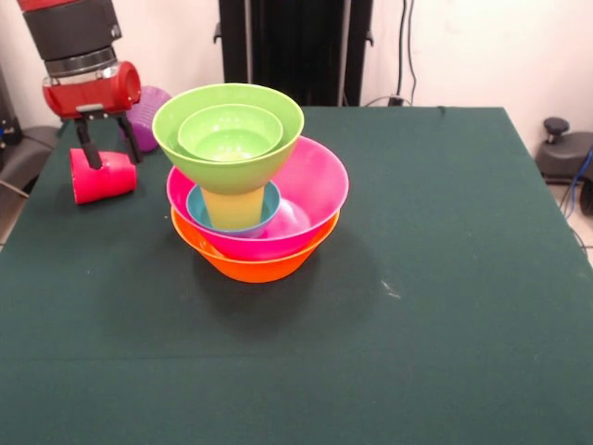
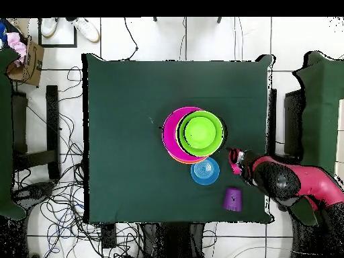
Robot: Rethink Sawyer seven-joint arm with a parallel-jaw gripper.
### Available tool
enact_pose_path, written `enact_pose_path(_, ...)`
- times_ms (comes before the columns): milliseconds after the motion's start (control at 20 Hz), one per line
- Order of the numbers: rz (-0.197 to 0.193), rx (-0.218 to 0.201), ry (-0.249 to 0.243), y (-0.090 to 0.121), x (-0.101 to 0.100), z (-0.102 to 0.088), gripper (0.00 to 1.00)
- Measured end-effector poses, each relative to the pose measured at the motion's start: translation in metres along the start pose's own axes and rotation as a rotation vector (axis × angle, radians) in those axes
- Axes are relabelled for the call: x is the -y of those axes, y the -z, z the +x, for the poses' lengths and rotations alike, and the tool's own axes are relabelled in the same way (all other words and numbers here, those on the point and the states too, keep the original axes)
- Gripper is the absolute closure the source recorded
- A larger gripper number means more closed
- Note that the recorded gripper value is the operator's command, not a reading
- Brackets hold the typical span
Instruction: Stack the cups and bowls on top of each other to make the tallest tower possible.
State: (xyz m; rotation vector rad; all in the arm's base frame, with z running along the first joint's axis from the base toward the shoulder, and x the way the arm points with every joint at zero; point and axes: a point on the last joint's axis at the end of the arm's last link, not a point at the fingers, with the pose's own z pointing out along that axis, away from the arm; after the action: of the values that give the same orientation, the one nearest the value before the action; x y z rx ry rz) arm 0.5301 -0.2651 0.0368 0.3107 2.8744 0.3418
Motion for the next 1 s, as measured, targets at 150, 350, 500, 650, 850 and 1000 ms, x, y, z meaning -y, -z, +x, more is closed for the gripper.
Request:
enact_pose_path(150, 0.010, 0.010, 0.003, 0.006, 0.003, -0.004, 0.00)
enact_pose_path(350, 0.018, 0.025, -0.003, 0.013, 0.010, -0.007, 0.00)
enact_pose_path(500, 0.025, 0.041, -0.011, 0.021, 0.024, -0.007, 0.00)
enact_pose_path(650, 0.030, 0.047, -0.014, 0.026, 0.037, -0.003, 0.00)
enact_pose_path(850, 0.038, 0.044, 0.002, 0.030, 0.051, 0.002, 0.00)
enact_pose_path(1000, 0.040, 0.043, 0.016, 0.031, 0.056, 0.005, 0.00)
